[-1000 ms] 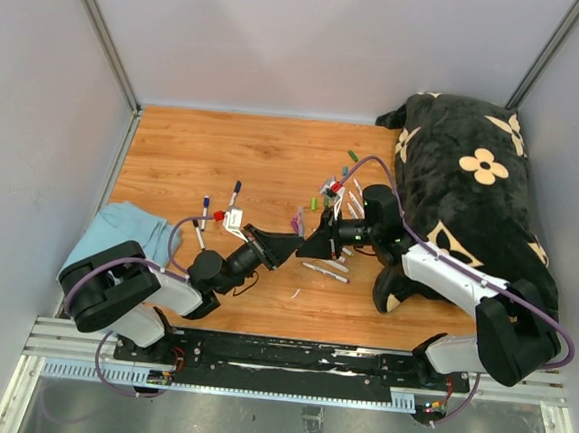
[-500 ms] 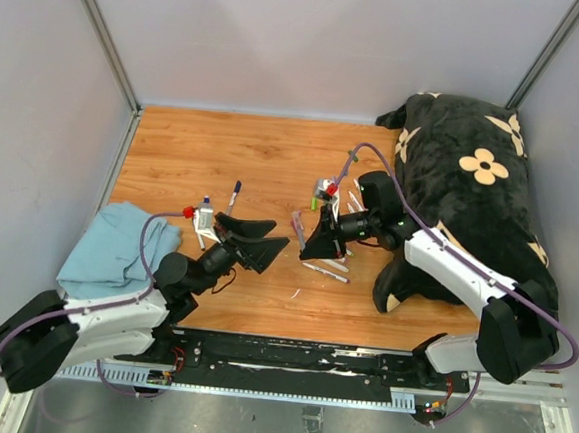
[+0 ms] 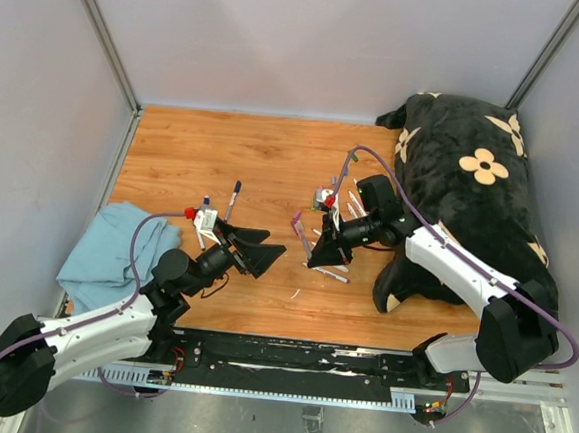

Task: Open the pen caps
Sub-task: Open the pen cap from the pen.

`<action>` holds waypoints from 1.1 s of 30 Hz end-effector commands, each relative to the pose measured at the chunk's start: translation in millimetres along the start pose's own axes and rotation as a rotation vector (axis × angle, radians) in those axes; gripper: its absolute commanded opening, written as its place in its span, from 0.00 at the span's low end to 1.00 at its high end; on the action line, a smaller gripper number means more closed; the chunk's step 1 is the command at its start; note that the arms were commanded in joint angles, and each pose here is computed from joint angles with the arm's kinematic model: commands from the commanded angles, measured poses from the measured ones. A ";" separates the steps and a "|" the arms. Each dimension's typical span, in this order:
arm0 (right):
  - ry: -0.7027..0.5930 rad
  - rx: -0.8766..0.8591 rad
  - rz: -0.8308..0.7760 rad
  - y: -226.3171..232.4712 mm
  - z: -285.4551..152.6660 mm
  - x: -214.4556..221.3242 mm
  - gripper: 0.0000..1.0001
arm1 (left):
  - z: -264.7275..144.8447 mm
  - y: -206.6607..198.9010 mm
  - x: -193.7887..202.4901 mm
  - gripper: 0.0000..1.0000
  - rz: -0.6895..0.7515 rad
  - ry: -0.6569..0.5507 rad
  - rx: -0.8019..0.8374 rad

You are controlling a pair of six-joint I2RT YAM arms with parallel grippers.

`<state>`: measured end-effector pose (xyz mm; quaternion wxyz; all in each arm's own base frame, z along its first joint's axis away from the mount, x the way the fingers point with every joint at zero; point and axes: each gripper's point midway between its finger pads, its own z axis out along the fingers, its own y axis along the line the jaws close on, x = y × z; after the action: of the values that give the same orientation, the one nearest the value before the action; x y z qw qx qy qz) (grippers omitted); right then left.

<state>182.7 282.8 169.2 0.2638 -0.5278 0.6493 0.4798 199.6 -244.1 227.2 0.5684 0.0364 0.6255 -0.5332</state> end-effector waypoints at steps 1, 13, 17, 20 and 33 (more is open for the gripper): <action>0.006 0.038 -0.058 -4.3 -8.5 -6.7 0.01 | 8.1 -11.7 -11.1 0.99 -0.053 -0.008 0.019; 0.038 0.081 -0.056 -14.1 -9.1 0.0 0.01 | 19.5 3.6 -5.9 0.99 -0.134 0.023 -0.092; 0.050 0.096 -0.053 -17.9 -8.5 2.9 0.01 | 29.3 10.3 -0.1 0.97 -0.165 0.043 -0.132; 0.059 0.104 -0.051 -20.2 -7.8 4.8 0.01 | 39.7 11.6 3.3 0.95 -0.182 0.052 -0.157; 0.094 0.132 -0.034 -27.8 -6.2 10.9 0.01 | 69.5 21.1 0.6 0.56 -0.183 0.016 -0.309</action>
<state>199.5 272.6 148.4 0.2715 -0.5381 0.6809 0.4161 253.2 -283.8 225.8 0.5043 -0.0890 0.7034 -0.4929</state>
